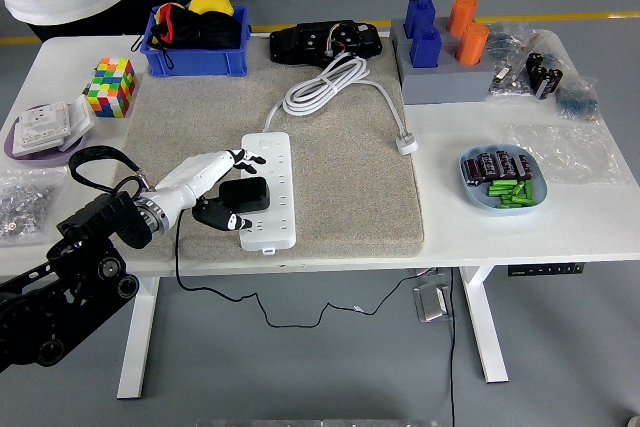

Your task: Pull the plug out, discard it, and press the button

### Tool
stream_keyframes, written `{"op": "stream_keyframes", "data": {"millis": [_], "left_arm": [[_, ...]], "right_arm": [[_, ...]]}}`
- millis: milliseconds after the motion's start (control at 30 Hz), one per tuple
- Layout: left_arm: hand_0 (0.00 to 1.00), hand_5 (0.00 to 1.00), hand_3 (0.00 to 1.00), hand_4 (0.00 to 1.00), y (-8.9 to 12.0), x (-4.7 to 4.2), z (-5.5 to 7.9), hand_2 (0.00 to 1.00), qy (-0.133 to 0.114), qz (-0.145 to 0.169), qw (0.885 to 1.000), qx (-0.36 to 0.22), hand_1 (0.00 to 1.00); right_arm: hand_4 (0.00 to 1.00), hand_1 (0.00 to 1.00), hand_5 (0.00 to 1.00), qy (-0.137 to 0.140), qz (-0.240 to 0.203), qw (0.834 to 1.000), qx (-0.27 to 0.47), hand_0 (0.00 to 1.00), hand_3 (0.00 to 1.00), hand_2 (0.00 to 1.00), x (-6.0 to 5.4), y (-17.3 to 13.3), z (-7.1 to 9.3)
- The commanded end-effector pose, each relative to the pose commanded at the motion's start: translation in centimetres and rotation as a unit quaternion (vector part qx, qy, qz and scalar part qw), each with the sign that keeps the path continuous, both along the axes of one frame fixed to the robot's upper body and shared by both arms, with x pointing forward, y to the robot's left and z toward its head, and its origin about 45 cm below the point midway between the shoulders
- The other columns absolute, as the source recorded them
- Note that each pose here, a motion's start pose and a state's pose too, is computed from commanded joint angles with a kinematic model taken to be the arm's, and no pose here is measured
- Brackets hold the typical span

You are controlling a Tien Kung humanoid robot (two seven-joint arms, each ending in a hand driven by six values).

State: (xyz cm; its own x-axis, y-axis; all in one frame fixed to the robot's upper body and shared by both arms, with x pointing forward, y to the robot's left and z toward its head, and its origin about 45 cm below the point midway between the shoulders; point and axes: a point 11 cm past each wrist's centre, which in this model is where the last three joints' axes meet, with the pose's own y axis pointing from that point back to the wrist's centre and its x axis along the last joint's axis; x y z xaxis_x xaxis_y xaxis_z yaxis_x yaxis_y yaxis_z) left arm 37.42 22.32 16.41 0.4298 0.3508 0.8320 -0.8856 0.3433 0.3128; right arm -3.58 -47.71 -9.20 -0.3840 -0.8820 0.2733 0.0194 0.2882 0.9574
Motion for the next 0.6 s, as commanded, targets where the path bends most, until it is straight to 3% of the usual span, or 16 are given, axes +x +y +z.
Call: {"op": "stream_keyframes", "data": {"millis": [367, 400, 567, 600], "left_arm": [[0.775, 0.002, 0.765, 0.918, -0.3, 0.95, 0.2, 0.689, -0.007, 0.003, 1.0, 0.011, 0.712], [0.719, 0.002, 0.718, 0.882, -0.3, 1.01, 0.2, 0.622, -0.007, 0.004, 1.0, 0.012, 0.635], [0.719, 0.002, 0.718, 0.882, -0.3, 1.17, 0.1, 0.622, -0.006, 0.002, 1.0, 0.025, 0.635], [0.533, 0.002, 0.601, 0.769, -0.3, 1.18, 0.1, 0.514, -0.005, 0.002, 1.0, 0.028, 0.507]], "right_arm": [[0.768, 0.686, 0.672, 0.0, 0.002, 1.0, -0.001, 0.754, 0.671, 0.669, 0.0, -0.1, 0.1], [0.768, 0.687, 0.672, 0.001, 0.002, 1.0, -0.001, 0.754, 0.671, 0.669, 0.0, -0.1, 0.1], [0.768, 0.687, 0.672, 0.002, 0.002, 1.0, 0.0, 0.754, 0.671, 0.669, -0.1, -0.1, 0.0], [0.768, 0.687, 0.672, 0.002, 0.002, 1.0, 0.0, 0.754, 0.671, 0.669, 0.0, -0.1, 0.0]]}}
